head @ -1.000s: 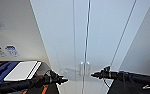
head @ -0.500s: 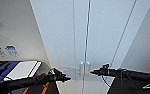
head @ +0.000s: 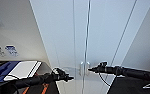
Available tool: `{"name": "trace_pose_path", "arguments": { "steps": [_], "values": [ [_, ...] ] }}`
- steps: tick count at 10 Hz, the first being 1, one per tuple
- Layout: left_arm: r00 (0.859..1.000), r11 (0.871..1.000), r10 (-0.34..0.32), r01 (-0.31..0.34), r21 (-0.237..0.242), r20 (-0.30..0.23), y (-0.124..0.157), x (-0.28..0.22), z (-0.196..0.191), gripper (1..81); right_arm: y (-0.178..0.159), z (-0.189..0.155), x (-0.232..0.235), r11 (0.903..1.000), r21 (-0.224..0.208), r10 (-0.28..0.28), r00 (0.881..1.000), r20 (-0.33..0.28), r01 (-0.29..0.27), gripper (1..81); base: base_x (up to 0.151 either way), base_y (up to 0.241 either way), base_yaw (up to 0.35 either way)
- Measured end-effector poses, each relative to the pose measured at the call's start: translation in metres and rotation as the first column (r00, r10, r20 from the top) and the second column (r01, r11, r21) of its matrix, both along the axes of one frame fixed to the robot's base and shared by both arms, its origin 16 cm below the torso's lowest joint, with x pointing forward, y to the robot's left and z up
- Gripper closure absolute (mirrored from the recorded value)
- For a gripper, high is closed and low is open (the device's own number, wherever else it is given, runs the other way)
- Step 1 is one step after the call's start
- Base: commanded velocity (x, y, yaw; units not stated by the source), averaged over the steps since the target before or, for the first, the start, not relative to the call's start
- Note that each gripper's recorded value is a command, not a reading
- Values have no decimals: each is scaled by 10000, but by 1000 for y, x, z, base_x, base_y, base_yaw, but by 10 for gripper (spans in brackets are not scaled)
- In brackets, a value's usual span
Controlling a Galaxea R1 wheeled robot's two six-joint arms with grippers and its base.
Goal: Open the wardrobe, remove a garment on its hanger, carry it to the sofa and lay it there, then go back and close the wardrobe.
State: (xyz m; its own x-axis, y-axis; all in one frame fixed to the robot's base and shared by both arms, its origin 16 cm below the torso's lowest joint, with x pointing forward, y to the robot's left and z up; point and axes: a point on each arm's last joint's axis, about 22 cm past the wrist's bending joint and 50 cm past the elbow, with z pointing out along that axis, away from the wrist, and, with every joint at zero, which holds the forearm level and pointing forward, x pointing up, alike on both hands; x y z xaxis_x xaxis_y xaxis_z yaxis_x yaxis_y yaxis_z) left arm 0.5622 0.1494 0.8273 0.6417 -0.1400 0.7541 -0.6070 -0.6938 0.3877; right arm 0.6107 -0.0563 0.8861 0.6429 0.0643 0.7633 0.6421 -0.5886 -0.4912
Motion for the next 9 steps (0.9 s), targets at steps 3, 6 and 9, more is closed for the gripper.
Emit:
{"name": "trace_pose_path", "arguments": {
  "steps": [3, 6, 9],
  "values": [
    [9999, 9999, -116, 116, -99, -8, -18, 4, -3, 10, 9, -1, 12, 9997, 121, -213, 9997, -128, 214, 10, 0, 0, 0],
    [9999, 9998, -114, 114, -142, -5, -26, 7, -4, 10, 20, 3, 22, 9976, 470, -498, 9987, -122, 503, 10, 0, 0, 0],
    [9999, 9999, 104, -104, 15, -19, -21, 17, -12, 10, 32, 5, 24, 9959, 710, -545, 9984, -174, 556, 10, 0, 0, 0]
  ]
}}
